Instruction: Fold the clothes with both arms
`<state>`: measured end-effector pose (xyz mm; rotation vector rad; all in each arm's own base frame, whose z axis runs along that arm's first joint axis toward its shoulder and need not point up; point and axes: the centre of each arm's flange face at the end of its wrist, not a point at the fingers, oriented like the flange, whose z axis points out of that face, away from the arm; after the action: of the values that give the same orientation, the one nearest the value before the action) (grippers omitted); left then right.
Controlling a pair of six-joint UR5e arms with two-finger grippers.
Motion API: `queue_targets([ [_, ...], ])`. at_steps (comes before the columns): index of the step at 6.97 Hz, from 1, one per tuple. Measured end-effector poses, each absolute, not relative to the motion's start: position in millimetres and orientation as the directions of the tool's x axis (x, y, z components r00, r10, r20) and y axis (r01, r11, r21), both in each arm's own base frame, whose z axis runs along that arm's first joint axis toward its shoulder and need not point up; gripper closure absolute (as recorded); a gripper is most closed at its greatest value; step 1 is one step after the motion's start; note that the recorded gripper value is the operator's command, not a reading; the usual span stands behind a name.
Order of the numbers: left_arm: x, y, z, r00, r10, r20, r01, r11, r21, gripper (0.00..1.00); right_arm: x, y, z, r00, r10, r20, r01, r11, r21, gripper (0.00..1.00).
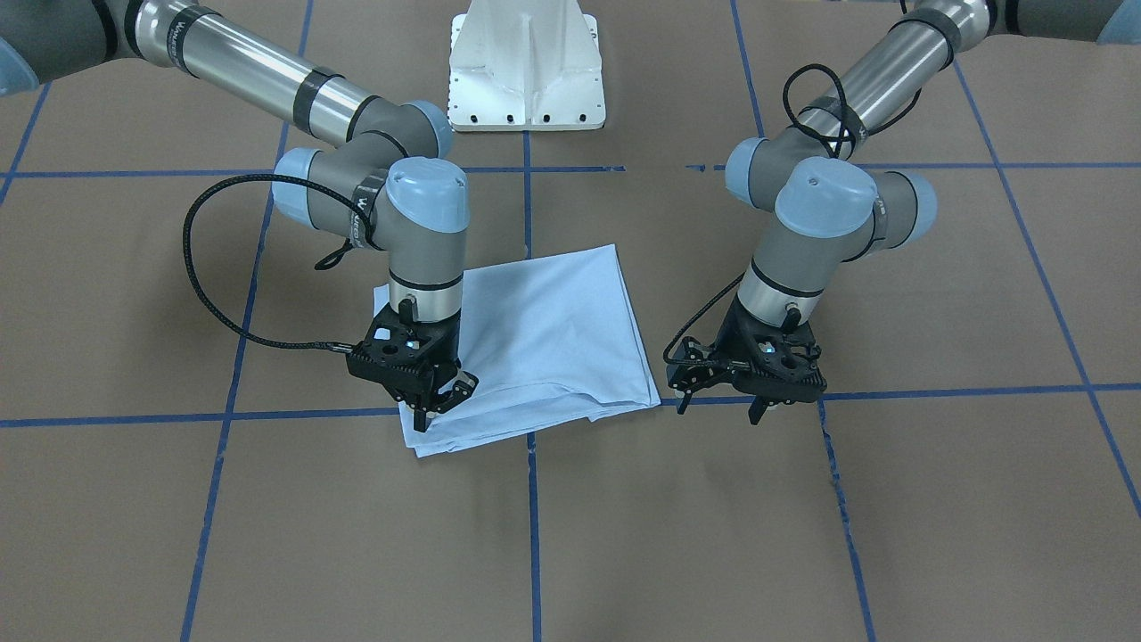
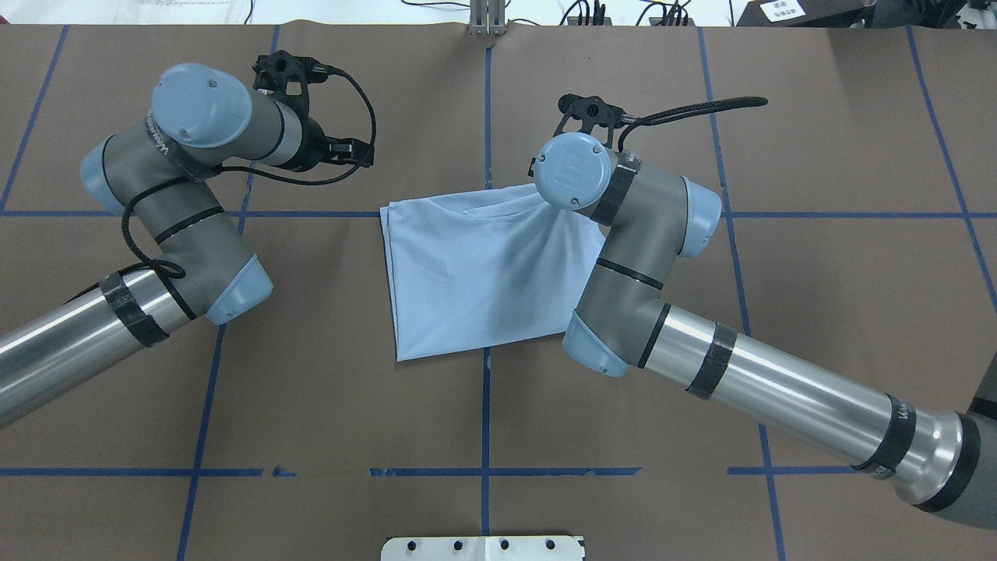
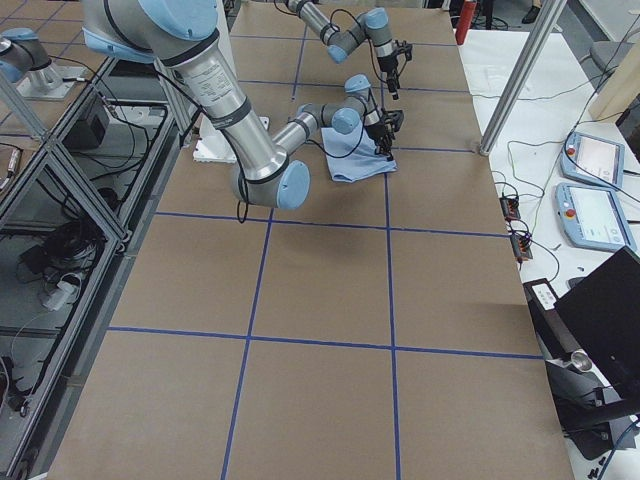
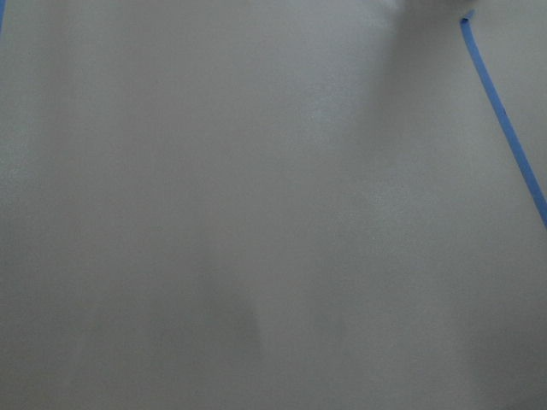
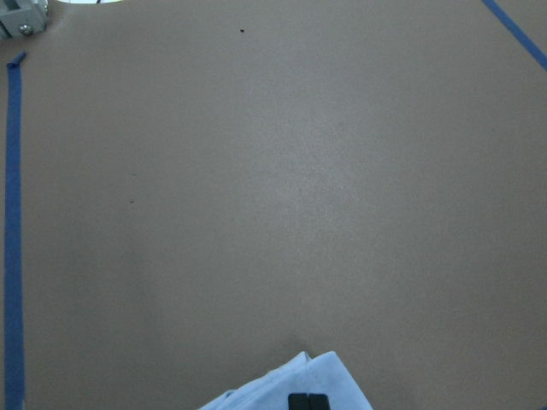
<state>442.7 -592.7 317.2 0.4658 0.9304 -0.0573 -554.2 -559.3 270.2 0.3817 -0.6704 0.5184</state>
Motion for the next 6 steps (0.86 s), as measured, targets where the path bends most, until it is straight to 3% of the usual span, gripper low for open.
queue_targets([
  [3, 445.0, -592.0, 313.7, 0.596, 0.134, -0.792, 0.257, 0.902, 0.346, 0.0, -535.6, -578.7, 266.8, 0.698, 0.273, 0.662, -0.521, 0.828, 0.208, 0.0],
  [6, 437.9, -585.0, 301.1, 0.579, 0.139, -0.803, 0.265, 0.9, 0.346, 0.0, -433.0, -648.2, 264.9, 0.711, 0.111, 0.695, -0.313, 0.934, 0.171, 0.0],
])
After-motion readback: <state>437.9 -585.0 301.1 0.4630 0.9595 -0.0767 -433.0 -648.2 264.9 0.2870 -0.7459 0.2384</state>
